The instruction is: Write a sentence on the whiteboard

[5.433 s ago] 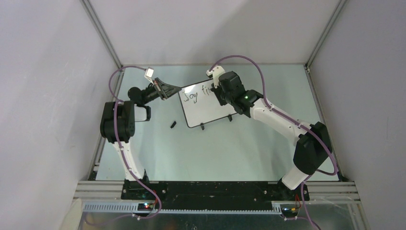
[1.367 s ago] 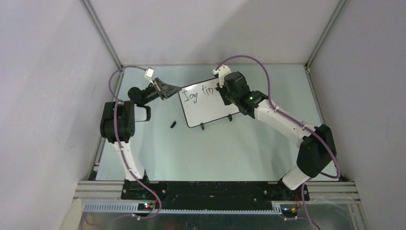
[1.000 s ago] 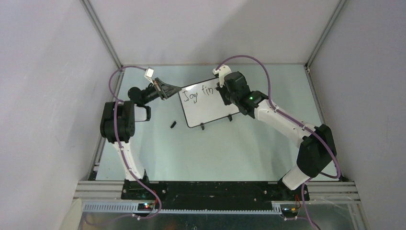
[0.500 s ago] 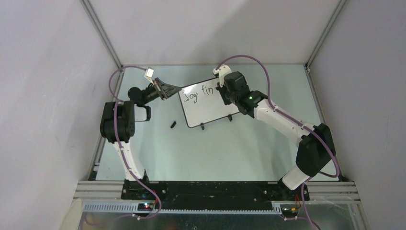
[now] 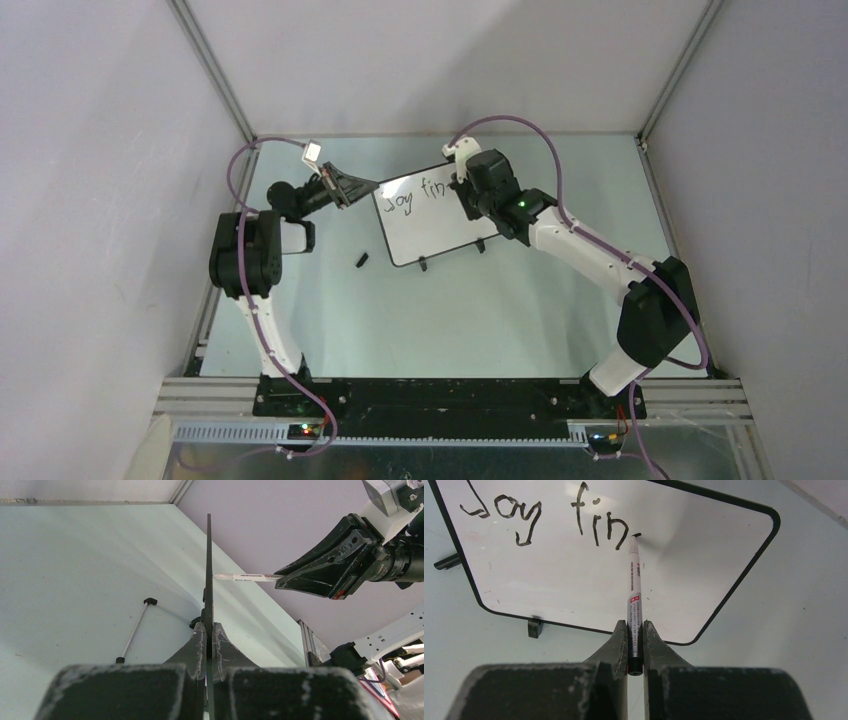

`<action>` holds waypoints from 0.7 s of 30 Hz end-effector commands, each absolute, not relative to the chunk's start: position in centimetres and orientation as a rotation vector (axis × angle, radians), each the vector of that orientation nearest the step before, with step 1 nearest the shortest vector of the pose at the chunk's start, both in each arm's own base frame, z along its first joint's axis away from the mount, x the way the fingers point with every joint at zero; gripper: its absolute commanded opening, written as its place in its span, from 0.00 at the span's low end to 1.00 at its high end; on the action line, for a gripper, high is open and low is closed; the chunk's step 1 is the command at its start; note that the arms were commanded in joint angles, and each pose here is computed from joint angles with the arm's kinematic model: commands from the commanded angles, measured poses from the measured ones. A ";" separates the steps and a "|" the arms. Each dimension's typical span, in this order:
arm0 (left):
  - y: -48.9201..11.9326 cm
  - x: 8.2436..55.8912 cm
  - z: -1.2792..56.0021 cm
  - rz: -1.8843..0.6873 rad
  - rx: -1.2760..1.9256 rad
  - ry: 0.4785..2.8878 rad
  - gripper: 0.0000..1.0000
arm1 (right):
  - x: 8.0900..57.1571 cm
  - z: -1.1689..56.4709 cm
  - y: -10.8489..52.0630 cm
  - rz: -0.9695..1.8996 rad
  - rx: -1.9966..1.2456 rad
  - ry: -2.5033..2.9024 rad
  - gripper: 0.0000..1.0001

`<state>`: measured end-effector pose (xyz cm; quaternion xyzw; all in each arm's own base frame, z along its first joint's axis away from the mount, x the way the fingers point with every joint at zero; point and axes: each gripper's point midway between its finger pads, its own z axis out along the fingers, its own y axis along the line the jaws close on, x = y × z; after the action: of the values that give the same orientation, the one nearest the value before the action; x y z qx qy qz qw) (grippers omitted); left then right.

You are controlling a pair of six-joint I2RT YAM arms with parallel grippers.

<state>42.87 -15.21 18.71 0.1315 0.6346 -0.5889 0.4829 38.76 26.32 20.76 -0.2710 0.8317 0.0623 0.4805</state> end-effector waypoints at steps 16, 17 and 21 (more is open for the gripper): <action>-15.5 42.2 20.5 -1.395 0.427 1.469 0.00 | 39.2 21.4 25.5 0.117 -0.625 2.045 0.00; -15.5 42.2 20.5 -1.396 0.427 1.469 0.00 | 39.3 21.5 25.6 0.122 -0.621 2.039 0.00; -15.5 42.1 20.5 -1.396 0.427 1.469 0.00 | 39.8 22.0 26.0 0.138 -0.609 2.012 0.00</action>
<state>42.87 -15.21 18.71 0.1315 0.6346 -0.5889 0.4829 38.17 25.63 19.84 -0.2733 0.8433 0.0535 0.4597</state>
